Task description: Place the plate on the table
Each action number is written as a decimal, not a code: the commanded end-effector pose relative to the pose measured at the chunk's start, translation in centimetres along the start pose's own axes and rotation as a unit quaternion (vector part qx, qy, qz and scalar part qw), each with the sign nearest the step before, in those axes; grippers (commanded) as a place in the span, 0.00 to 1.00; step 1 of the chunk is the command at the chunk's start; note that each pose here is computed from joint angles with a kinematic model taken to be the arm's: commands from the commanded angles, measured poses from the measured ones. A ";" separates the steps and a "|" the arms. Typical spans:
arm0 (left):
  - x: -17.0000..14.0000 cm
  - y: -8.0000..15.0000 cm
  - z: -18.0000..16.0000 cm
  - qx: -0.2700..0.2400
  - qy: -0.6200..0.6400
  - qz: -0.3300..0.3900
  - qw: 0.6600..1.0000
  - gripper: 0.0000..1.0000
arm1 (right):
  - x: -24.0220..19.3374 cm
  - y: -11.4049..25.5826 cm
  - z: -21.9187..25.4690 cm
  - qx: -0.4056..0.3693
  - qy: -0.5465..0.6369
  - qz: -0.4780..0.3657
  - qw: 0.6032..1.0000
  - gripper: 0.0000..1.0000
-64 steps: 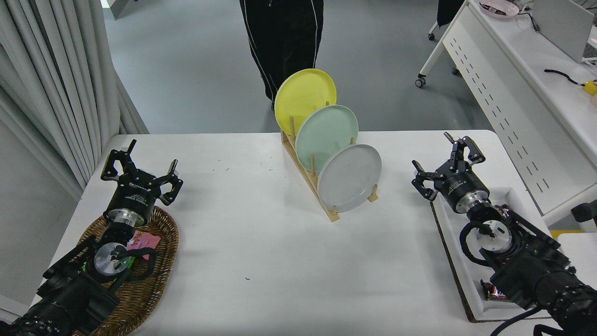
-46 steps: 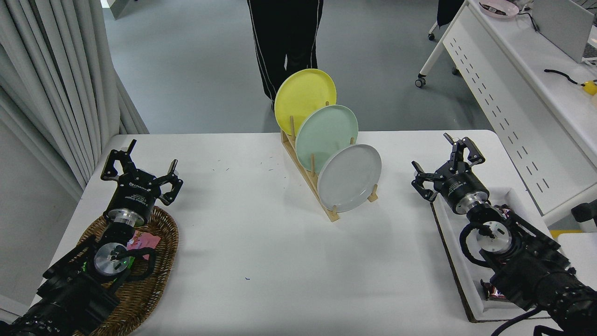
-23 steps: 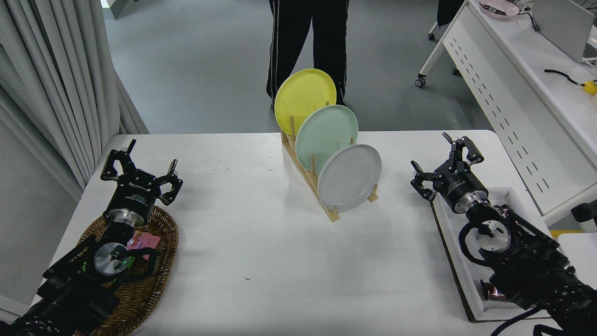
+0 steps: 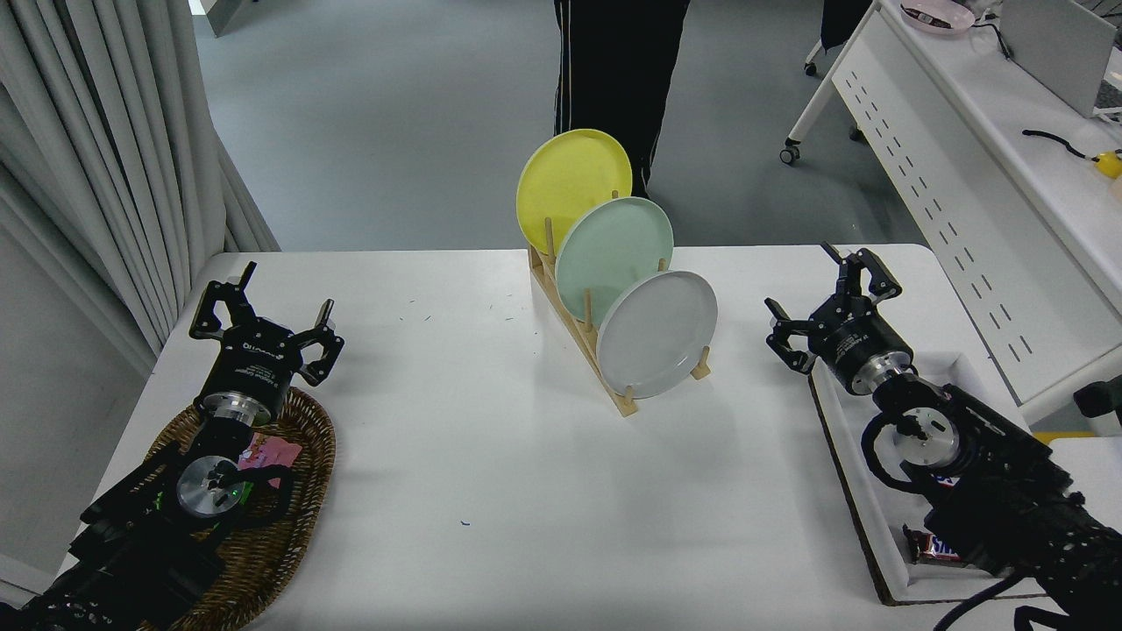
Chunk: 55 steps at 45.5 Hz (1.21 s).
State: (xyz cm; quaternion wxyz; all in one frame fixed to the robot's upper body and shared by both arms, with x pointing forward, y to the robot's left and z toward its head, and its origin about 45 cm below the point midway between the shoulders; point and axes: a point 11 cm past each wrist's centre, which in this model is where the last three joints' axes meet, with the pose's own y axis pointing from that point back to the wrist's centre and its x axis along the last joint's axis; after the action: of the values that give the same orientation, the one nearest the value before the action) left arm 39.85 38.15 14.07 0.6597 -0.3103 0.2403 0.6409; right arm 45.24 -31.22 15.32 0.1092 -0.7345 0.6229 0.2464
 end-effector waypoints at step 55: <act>0.0 0.0 0.0 0.000 0.000 0.000 1.000 1.00 | -10.3 0.0 -4.3 -0.278 0.251 -0.077 0.924 1.00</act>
State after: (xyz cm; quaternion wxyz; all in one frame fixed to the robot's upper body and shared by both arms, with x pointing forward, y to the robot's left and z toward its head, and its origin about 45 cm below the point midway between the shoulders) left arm 39.85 38.15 14.07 0.6597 -0.3103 0.2403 0.6409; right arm 43.77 -26.72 23.10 -0.2003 -0.8364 0.4717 0.1945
